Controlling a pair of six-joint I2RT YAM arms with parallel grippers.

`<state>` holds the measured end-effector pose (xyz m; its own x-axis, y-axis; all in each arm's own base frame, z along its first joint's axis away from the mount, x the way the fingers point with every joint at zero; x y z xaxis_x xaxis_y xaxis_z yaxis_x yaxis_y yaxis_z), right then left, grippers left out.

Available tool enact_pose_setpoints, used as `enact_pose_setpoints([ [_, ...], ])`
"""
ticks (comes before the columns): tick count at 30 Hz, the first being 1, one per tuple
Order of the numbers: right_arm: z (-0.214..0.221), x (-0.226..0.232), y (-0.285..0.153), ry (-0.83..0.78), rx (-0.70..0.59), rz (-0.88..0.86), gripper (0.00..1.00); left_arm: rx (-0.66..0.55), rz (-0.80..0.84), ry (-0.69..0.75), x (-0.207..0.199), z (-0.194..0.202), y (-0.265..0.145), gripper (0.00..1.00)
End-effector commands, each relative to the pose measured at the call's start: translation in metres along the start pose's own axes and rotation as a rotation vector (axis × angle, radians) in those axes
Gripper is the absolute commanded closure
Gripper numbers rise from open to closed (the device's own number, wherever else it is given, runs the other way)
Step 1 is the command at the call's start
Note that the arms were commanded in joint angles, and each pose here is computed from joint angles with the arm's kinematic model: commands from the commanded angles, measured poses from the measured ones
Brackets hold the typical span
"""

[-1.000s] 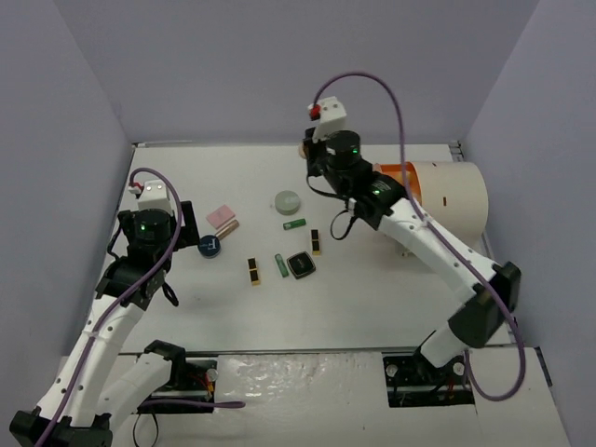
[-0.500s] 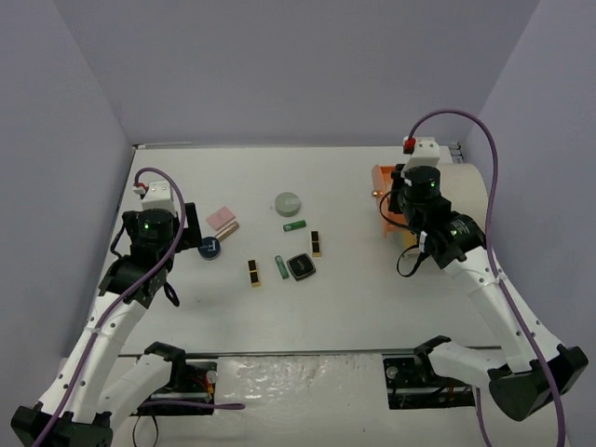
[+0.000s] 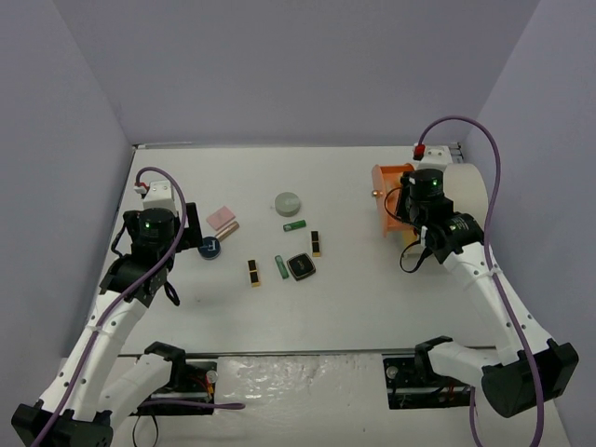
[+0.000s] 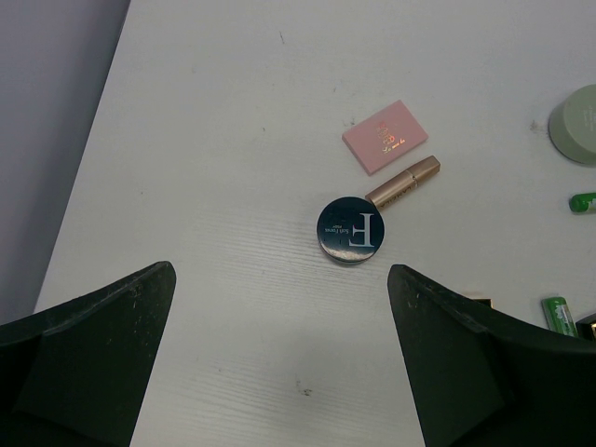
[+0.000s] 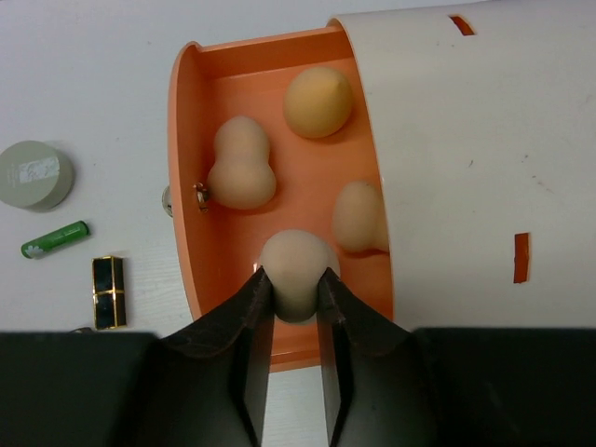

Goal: Organize the makeup

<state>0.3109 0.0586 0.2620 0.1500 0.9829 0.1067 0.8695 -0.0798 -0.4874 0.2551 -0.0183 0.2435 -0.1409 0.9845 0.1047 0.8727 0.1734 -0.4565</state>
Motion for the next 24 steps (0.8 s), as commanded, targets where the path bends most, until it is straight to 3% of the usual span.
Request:
enact_pose_setpoints([
  [1, -0.010, 0.005, 0.007, 0.028, -0.044, -0.022, 0.69, -0.058, 0.002, -0.040, 0.000, -0.019, -0.002, 0.03],
  [8, -0.015, 0.006, 0.008, 0.024, -0.054, -0.021, 0.54, -0.057, 0.004, -0.040, 0.000, -0.019, -0.002, 0.03],
  [14, -0.022, 0.008, 0.005, 0.023, -0.070, -0.034, 0.48, -0.057, 0.004, -0.040, 0.000, -0.019, -0.002, 0.03],
  [18, -0.039, 0.022, -0.004, -0.022, -0.099, -0.129, 0.39, -0.056, 0.006, -0.040, -0.001, -0.019, -0.002, 0.03],
  [24, -0.079, 0.065, -0.015, -0.049, -0.148, -0.309, 0.39, -0.055, 0.007, -0.040, -0.001, -0.019, -0.002, 0.03],
])
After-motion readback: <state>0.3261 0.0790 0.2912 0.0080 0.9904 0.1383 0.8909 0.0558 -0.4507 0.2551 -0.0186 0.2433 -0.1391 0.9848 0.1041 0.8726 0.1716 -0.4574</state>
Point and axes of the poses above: each gripper's point midway between its finger pads, its own y axis out along the fingers, its own x axis along the line the jaws close on, z = x × y, the point moved 3 cm from there along -y, back along the fingers, and after that the axes turned 5 degrees about y, right-handed, at the moved point
